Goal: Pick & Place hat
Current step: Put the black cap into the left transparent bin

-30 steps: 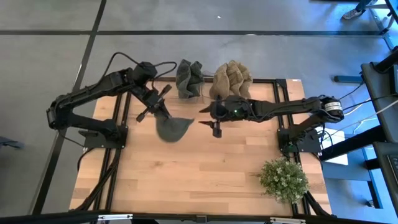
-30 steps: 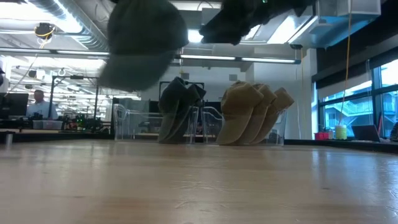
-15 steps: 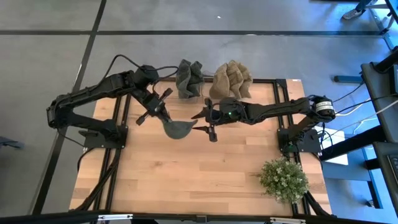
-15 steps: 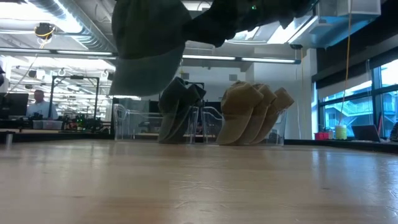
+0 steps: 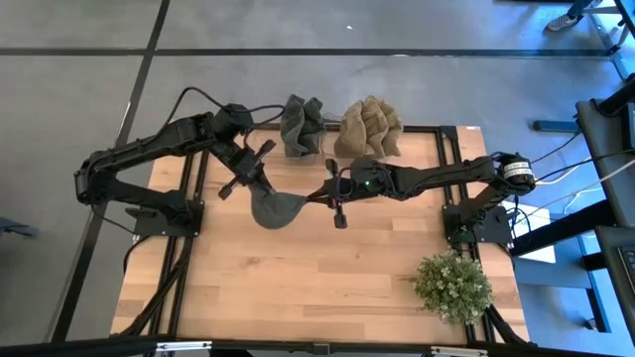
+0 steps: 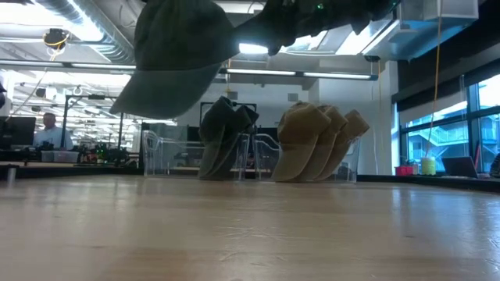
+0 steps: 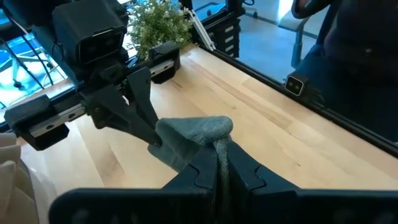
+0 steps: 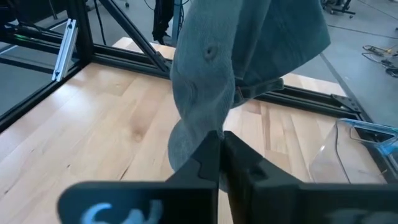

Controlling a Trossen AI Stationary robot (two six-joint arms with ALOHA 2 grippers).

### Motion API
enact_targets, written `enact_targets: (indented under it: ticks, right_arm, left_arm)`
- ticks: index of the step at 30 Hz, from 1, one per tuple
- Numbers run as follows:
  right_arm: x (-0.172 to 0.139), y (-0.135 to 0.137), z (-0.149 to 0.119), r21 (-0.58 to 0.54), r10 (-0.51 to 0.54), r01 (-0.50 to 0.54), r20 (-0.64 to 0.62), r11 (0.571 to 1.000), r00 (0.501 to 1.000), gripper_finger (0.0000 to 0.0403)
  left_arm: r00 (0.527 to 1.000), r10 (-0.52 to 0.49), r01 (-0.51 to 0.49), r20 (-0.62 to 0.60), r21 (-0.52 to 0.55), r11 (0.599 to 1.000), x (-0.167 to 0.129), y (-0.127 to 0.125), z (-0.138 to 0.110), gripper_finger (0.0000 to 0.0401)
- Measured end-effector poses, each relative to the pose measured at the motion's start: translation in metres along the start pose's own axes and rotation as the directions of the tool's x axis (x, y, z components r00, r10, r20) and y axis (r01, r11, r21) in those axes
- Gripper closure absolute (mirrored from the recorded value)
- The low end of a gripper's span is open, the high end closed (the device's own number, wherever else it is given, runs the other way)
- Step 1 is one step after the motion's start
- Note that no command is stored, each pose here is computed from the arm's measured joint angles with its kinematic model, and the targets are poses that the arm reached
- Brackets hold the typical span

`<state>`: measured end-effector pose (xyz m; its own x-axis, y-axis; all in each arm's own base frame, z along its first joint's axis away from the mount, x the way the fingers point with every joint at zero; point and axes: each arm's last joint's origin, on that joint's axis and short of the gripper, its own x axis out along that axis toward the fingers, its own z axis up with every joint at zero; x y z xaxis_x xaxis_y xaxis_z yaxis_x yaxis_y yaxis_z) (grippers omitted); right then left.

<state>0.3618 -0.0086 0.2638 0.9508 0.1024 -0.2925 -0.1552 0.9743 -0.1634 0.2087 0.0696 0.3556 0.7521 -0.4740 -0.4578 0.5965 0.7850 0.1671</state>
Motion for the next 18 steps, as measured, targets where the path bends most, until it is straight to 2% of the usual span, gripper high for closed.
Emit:
enact_targets:
  ticks: [4,7,10,13,15,18]
  right_arm:
    - [0.000,0.000,0.000,0.014,0.000,0.000,0.000,1.000,1.000,0.0383]
    - [0.000,0.000,0.000,0.025,0.000,0.000,-0.001,1.000,1.000,0.0384]
    - [0.000,0.000,0.000,0.024,-0.002,0.002,0.001,1.000,1.000,0.0394]
    - [0.000,-0.001,0.001,0.025,-0.021,0.021,0.010,0.999,1.000,0.0393]
    - [0.000,-0.002,0.002,0.025,-0.030,0.029,0.021,0.999,0.999,0.0390]
    - [-0.001,-0.003,0.005,0.020,-0.060,0.059,0.043,0.998,0.997,0.0390]
  left_arm:
    - [0.999,0.028,-0.028,-0.021,-0.004,1.000,0.000,0.001,0.000,0.0396]
    - [0.974,0.176,-0.180,-0.145,-0.019,0.983,-0.001,0.006,-0.003,0.0396]
    - [0.880,0.374,-0.392,-0.294,-0.005,0.920,-0.004,0.014,-0.006,0.0396]
    - [0.799,0.486,-0.511,-0.353,0.025,0.859,-0.006,0.019,-0.006,0.0395]
    - [0.779,0.526,-0.553,-0.342,0.023,0.833,-0.006,0.021,-0.003,0.0395]
    - [0.771,0.561,-0.582,-0.303,0.023,0.813,-0.007,0.025,0.000,0.0396]
